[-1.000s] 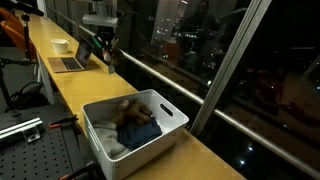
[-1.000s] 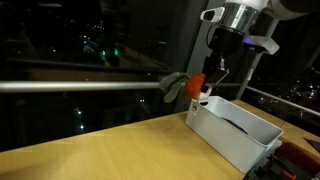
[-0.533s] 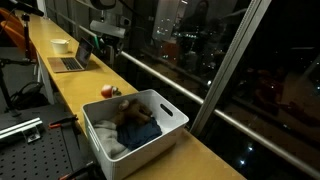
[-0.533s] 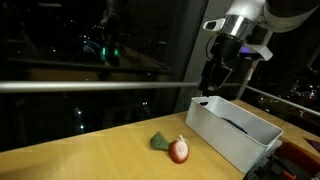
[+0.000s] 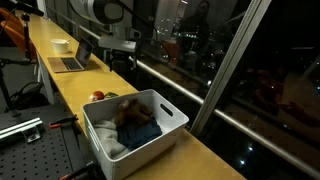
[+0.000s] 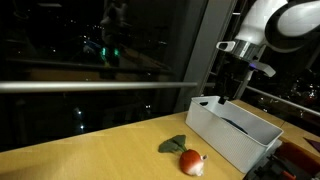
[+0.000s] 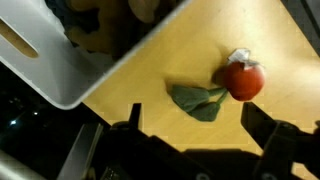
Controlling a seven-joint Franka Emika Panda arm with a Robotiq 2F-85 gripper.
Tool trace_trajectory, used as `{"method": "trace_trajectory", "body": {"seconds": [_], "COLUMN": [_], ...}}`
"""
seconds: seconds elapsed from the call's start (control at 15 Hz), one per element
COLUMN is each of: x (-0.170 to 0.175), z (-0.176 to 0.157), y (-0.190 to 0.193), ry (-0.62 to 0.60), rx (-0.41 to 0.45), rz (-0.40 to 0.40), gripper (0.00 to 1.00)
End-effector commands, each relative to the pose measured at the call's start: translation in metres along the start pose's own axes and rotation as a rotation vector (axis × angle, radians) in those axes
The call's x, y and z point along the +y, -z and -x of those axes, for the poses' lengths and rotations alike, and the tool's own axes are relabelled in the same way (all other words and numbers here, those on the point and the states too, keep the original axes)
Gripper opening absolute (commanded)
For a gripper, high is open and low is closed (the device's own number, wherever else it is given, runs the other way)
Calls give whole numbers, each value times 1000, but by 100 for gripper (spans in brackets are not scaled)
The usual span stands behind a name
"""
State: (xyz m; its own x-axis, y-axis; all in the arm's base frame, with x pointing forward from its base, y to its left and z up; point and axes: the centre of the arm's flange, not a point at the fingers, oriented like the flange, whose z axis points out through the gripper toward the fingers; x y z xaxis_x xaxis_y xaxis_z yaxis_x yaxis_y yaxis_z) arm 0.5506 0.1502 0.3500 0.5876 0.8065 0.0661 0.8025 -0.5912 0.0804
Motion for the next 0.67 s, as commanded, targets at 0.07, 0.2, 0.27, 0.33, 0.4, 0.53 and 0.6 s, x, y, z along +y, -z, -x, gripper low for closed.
{"method": "trace_trajectory", "body": {"seconds": [0.07,0.2,0.27,0.33,0.4,0.53,0.6], "x": [39,52,57,62,65,69,70], "z": [67,84,92,98,101,103,104], "y": [-33,-53,-63,-72,-81,-97,-104], "ry": [-45,-75,-86,-94,-102,-110,-113], "rx": [-14,-15,-19,-21,-21,-22,-21], "rz": [58,47,40,29,17,-2,-8], "gripper": [100,100,100,100,100,100,100]}}
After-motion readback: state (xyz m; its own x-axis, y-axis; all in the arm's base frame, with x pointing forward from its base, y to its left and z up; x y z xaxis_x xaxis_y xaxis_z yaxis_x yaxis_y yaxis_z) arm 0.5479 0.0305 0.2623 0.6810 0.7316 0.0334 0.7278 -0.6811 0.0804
